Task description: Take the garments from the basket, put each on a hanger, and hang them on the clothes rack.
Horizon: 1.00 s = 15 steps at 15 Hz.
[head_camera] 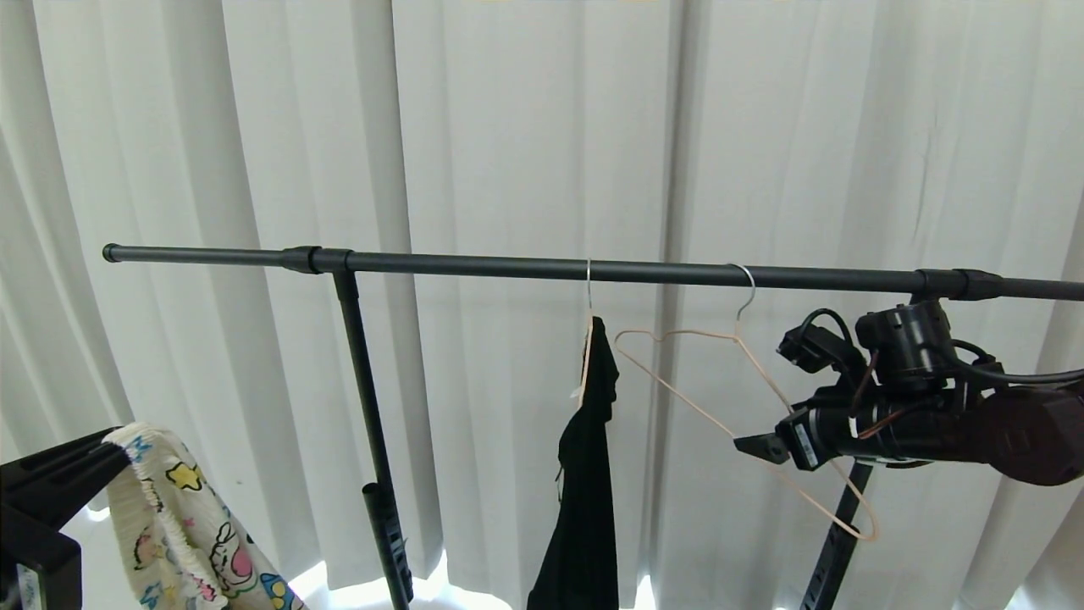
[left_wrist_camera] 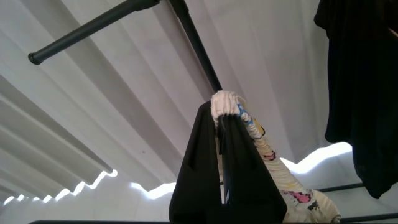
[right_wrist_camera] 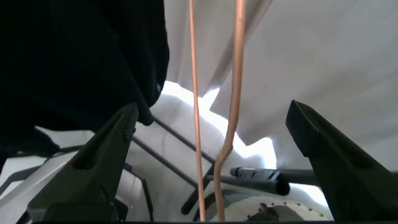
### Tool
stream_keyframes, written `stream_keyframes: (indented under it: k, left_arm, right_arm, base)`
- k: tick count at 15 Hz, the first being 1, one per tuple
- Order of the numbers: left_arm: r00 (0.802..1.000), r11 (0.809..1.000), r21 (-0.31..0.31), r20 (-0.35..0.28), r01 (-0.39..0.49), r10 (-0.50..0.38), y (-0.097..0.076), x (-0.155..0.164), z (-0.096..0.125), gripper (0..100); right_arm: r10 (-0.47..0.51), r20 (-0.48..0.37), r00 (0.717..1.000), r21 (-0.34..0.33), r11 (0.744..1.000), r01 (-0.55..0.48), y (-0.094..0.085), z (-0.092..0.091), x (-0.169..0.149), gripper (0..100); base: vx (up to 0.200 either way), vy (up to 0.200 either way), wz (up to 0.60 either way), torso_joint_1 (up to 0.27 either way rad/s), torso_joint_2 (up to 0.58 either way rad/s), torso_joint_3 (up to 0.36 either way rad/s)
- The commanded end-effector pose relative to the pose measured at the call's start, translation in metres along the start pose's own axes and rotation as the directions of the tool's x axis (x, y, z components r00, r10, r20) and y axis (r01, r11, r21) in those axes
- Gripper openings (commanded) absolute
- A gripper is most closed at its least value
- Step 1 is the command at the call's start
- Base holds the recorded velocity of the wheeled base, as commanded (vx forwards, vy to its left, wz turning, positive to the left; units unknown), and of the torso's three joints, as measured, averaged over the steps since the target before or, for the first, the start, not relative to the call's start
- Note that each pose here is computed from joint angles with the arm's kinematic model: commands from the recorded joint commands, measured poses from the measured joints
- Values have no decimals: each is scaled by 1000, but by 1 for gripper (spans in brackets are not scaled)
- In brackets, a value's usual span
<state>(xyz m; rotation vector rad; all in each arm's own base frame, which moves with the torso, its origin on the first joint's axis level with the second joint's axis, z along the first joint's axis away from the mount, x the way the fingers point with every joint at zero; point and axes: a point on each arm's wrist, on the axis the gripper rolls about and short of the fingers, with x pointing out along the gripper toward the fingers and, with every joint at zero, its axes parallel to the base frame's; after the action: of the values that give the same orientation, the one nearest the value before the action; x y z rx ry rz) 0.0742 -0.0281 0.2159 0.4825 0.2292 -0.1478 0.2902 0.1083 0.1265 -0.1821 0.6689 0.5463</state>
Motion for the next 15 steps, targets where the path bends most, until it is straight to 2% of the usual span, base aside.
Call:
stream_keyframes:
  k: [1, 4, 9, 10, 15]
  left_arm:
    - [1000, 1000, 1, -4, -1, 1, 0, 0, -1, 0]
    - [1000, 1000, 1, -3, 0, 0, 0, 0, -1, 0]
    - [1000, 1000, 1, -3, 0, 0, 0, 0, -1, 0]
    - [1000, 1000, 1, -3, 0, 0, 0, 1, 0, 0]
    - [1000, 1000, -5, -2, -2, 2, 0, 0, -1, 0]
  right_arm:
    - [-3, -17, 1000, 12, 1000, 3, -5, 1, 17, 100]
    - [-22, 1, 1000, 27, 999, 22, -15, 6, 18, 100]
    - [21, 14, 1000, 33, 999, -22, -17, 7, 17, 100]
    - [21, 14, 1000, 33, 999, -22, -17, 7, 17, 0]
    - [22, 27, 999, 45, 999, -23, -17, 11, 16, 0]
  base:
    - [0, 0, 0, 0, 0, 0]
    - [0, 0, 0, 0, 0, 0]
    - [0, 0, 0, 0, 0, 0]
    - [0, 0, 0, 0, 0, 0]
    - [0, 0, 0, 0, 0, 0]
